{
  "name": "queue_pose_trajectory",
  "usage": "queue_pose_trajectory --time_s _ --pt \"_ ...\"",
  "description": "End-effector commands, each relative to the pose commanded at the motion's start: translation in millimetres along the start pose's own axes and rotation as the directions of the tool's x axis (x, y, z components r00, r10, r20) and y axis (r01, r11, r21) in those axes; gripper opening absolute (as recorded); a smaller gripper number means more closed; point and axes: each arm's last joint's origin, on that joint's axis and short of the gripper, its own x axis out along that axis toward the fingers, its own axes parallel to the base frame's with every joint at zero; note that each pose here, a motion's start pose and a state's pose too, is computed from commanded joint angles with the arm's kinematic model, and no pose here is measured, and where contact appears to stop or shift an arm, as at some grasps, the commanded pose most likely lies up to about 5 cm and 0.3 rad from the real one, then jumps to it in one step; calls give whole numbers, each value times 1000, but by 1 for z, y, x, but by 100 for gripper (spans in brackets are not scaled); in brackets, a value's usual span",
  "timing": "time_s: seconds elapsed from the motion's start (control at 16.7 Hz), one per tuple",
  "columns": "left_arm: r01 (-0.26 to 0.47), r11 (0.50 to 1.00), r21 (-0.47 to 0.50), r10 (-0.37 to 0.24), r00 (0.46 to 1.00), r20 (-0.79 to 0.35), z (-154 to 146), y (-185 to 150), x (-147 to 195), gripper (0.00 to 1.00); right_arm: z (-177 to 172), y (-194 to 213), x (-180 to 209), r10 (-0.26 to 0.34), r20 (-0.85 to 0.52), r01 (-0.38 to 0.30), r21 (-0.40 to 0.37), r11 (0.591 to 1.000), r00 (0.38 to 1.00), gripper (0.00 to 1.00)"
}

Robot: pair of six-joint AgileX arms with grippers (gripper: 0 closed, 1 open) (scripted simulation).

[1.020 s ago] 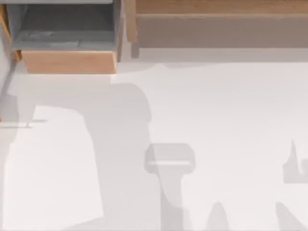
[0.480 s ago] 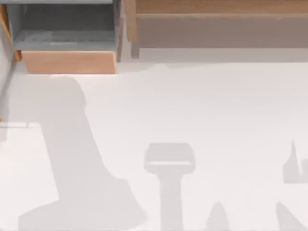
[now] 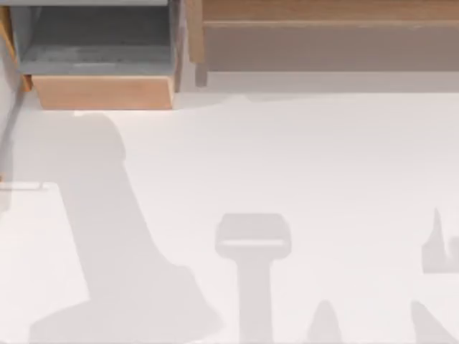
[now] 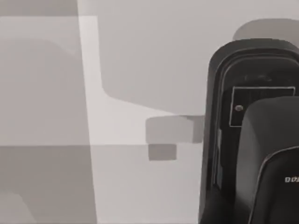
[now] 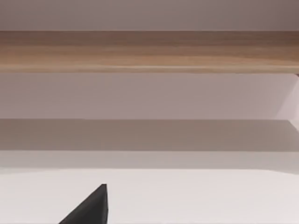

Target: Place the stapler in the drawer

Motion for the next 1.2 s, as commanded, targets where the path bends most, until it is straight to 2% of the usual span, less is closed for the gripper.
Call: queue_pose_trajectory --time_s 0.42,1.2 --pt "5 1000 -4 -5 1000 -6 -1 1 6 0 0 0 0 0 0 0 0 1000 1000 100" --pt "5 1000 -4 -5 1000 -6 -1 1 6 98 0 0 0 0 0 0 0 1000 1000 100"
